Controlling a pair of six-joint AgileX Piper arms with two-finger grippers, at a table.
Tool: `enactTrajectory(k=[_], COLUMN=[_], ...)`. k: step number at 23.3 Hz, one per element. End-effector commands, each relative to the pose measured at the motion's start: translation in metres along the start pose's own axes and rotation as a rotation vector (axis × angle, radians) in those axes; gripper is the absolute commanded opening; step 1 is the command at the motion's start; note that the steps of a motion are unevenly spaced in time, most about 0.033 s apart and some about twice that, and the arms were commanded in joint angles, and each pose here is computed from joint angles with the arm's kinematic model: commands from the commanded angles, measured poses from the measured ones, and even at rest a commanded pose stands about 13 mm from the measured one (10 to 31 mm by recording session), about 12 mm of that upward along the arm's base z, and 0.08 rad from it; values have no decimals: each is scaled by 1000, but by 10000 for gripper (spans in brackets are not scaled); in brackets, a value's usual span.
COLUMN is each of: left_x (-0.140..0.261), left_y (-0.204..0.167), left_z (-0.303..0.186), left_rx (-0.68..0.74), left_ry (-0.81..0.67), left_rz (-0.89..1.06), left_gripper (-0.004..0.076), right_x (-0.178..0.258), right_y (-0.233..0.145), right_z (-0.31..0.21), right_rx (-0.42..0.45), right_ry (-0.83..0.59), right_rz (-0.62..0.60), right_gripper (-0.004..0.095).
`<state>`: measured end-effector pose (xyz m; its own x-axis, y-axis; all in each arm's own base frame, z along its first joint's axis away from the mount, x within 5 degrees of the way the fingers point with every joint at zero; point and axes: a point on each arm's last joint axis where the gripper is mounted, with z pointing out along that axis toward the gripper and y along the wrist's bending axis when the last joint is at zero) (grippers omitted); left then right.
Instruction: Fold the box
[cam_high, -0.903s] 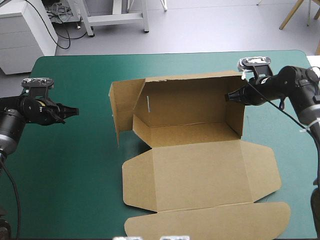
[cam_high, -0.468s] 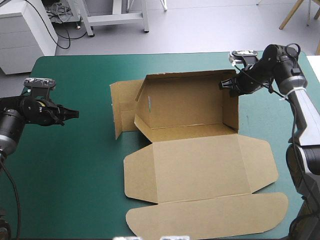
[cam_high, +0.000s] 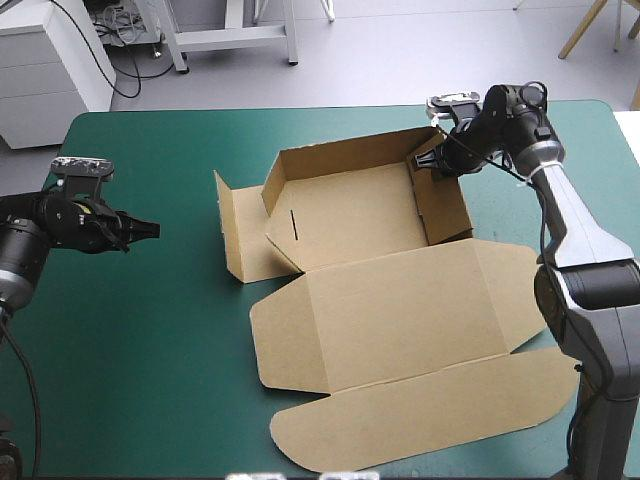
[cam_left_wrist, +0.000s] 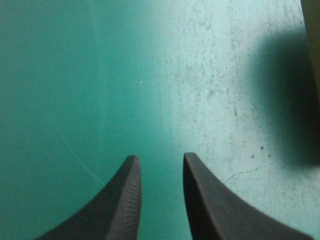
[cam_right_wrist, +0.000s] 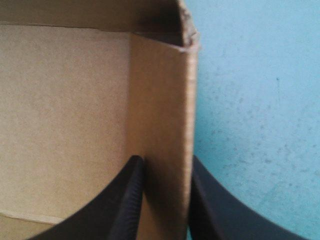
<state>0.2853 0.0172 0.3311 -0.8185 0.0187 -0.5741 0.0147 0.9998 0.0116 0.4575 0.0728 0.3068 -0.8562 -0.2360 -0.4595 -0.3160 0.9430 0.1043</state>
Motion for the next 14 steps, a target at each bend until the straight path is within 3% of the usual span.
enactTrajectory(k=[1,4,14], left_x=[-8,-8,-11], left_y=[-1,-2,-1], left_z=[-19,-19,-19], left_rx=[4,8,0], left_ry=[-98,-98,-130], left_rz=[-5,-8,46], left_gripper=[204,204,205], right_x=[-11,-14,-10], right_y=[7,9,37], right_z=[-41,-50,-163], right_rx=[4,2,89], right_ry=[-127,-140,-372], right_rz=[-19,-25,-118], right_gripper=[503,588,590])
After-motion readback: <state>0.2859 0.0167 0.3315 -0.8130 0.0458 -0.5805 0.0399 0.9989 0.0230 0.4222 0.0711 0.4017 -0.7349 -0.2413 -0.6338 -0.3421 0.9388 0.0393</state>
